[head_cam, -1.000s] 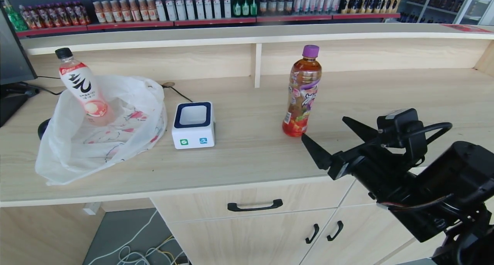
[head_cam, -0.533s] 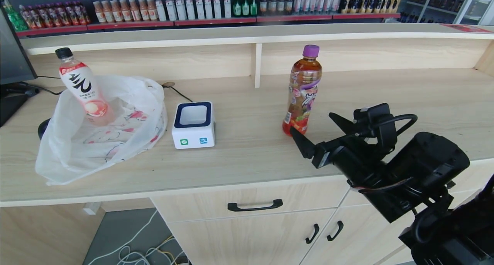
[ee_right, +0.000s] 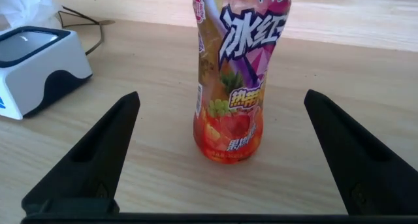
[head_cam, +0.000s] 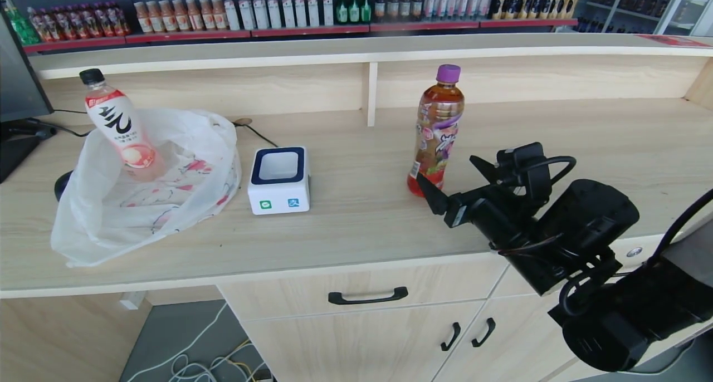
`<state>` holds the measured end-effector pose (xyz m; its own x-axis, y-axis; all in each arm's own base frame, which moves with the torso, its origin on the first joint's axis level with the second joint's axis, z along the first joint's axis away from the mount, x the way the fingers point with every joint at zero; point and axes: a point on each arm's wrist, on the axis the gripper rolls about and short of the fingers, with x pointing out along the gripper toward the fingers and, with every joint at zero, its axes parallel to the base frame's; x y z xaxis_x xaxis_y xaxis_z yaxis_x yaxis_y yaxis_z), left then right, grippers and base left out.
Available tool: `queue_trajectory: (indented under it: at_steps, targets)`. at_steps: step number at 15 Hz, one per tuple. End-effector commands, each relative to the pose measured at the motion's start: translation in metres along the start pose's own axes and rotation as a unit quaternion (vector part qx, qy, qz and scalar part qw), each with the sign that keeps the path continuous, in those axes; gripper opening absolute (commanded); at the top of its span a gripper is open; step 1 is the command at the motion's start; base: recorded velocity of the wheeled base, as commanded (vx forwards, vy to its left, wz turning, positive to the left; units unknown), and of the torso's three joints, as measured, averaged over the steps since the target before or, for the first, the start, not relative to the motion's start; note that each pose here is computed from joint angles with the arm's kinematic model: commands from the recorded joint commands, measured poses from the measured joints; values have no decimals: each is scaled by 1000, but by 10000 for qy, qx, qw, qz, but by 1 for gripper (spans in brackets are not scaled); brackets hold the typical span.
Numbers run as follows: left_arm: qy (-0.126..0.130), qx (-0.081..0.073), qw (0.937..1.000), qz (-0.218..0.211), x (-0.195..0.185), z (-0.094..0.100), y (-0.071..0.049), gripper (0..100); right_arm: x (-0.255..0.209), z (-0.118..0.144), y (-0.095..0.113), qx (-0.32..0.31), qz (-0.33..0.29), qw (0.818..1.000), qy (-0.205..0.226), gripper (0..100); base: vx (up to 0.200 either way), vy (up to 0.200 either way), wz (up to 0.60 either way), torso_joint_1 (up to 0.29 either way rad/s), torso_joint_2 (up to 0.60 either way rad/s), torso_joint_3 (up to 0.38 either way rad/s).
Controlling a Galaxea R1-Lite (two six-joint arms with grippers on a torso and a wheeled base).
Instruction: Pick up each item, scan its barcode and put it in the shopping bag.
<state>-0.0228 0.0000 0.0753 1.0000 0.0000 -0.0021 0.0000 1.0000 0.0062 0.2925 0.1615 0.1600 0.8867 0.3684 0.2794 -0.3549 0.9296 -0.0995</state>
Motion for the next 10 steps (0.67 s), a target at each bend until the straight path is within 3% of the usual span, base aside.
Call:
queue_trajectory:
  at_steps: [1, 10]
  targets:
    - [5, 0, 10000, 0, 0, 0, 0, 100, 11, -2, -5, -22, -101, 9999, -98, 100, 0, 0, 0, 0, 0, 0]
    - [-3, 0, 10000, 0, 0, 0, 0, 100, 59, 4, -11, -58, -140, 9999, -27, 100, 0, 0, 0, 0, 0, 0]
